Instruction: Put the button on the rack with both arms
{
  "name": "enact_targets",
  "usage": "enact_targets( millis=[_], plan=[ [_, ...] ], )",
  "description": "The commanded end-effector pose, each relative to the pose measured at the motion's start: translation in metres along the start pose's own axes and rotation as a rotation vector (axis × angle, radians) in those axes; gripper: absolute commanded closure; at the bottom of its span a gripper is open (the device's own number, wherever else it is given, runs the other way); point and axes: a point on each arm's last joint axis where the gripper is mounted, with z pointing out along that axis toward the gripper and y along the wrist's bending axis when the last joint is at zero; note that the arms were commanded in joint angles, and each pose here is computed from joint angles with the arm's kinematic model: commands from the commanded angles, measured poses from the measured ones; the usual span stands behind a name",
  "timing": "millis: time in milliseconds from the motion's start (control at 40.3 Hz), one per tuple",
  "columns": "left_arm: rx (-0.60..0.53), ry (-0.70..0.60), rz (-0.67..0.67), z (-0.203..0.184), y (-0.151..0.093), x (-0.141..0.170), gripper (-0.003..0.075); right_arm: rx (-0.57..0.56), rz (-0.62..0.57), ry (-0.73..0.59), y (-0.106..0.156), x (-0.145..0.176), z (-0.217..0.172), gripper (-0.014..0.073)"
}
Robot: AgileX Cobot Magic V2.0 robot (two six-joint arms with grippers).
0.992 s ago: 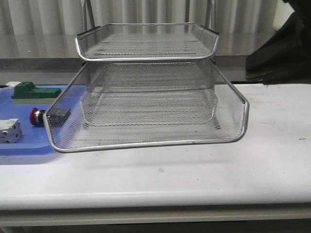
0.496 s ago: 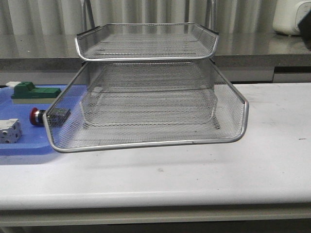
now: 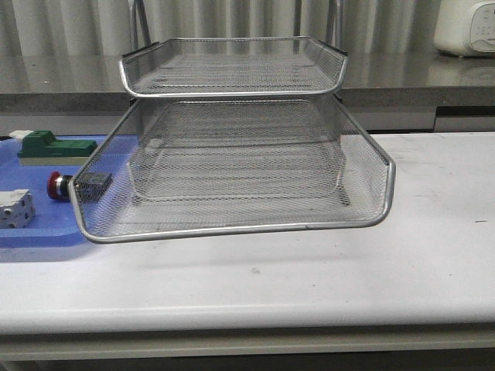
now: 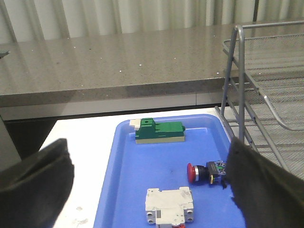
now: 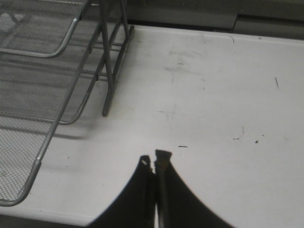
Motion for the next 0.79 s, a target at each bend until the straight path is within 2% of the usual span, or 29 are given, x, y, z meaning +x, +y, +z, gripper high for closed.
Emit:
enact_targets(
  millis=[0, 273, 769],
  plan=[
    [0.0, -0.113, -0.002, -0.001, 0.001, -0.019, 0.0103, 0.009, -0.009, -0.177, -0.001, 0.002, -0.018, 0.0655],
    [0.0, -0.113, -0.002, -0.001, 0.001, -0.019, 0.0103, 0.007, -0.01, -0.293, 0.0, 0.042, -0.049, 0.0655],
    [0.002, -0.133, -0.017, -0.001, 0.001, -0.021, 0.0103, 0.006, -0.01, -0.31, 0.0, 0.044, -0.055, 0.0655]
  ],
)
